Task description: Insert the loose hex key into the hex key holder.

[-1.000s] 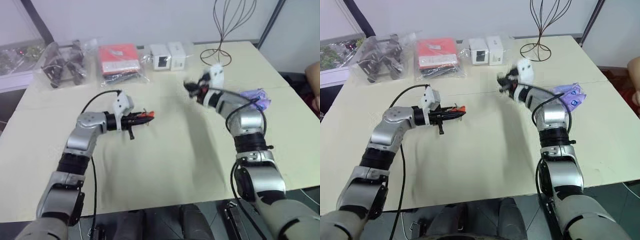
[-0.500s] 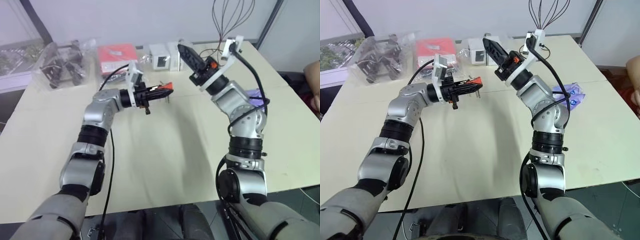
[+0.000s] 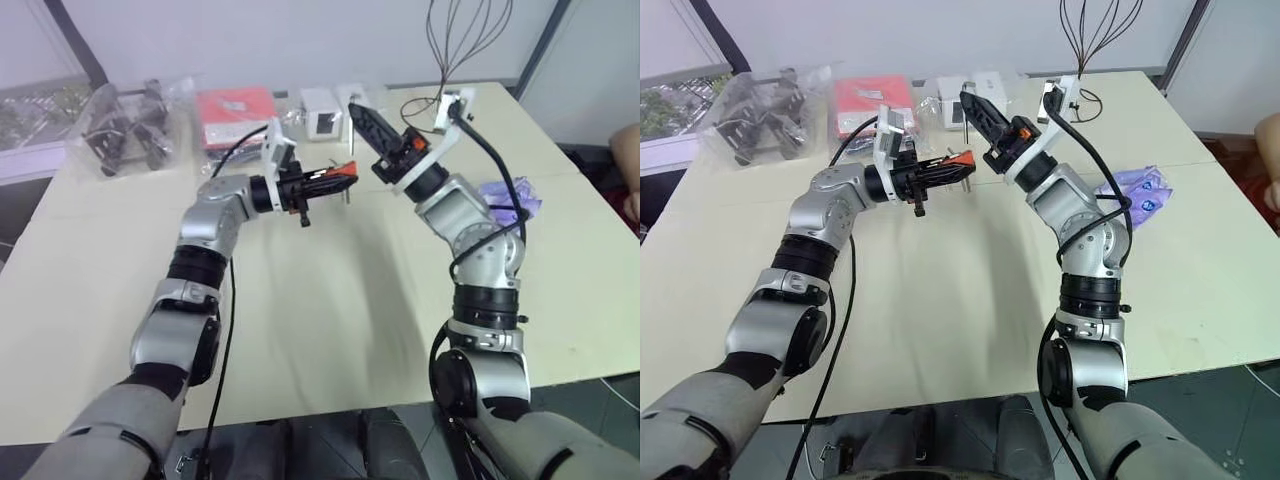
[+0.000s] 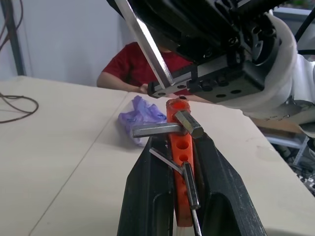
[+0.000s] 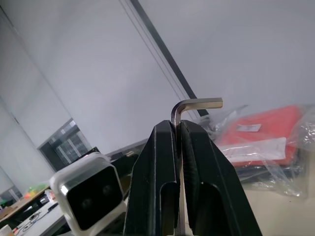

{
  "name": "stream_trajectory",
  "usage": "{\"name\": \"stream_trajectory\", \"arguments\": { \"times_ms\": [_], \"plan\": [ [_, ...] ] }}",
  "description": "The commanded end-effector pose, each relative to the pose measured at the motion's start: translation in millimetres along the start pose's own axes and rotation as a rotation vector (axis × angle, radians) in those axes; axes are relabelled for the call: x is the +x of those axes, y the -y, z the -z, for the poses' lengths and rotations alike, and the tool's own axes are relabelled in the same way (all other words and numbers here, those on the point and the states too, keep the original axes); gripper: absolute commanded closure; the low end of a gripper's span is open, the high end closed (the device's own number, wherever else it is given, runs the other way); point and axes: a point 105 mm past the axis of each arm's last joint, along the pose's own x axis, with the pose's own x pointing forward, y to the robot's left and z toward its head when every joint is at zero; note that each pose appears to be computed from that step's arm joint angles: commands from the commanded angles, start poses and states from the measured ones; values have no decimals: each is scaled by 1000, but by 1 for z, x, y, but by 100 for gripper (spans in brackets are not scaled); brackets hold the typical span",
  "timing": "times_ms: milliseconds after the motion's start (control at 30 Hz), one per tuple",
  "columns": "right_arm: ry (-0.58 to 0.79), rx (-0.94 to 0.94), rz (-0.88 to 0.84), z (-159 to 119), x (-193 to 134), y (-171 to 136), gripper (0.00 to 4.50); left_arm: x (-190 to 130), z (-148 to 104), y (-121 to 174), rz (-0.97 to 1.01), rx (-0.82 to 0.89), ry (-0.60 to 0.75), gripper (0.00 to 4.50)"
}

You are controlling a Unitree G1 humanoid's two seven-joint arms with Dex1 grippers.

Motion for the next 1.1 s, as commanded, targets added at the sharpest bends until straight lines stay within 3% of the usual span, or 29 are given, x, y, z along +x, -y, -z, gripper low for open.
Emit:
{"name": "stream_trajectory", "arguments": {
  "times_ms": [33,1100],
  "plan": [
    [30,-19,-56,-9,3,-16,446,0,-19,-3,-13,65,42,450],
    [14,-14,27,0,-6,12,446,-6,-37,-1,-14,2,139,450]
  ]
}}
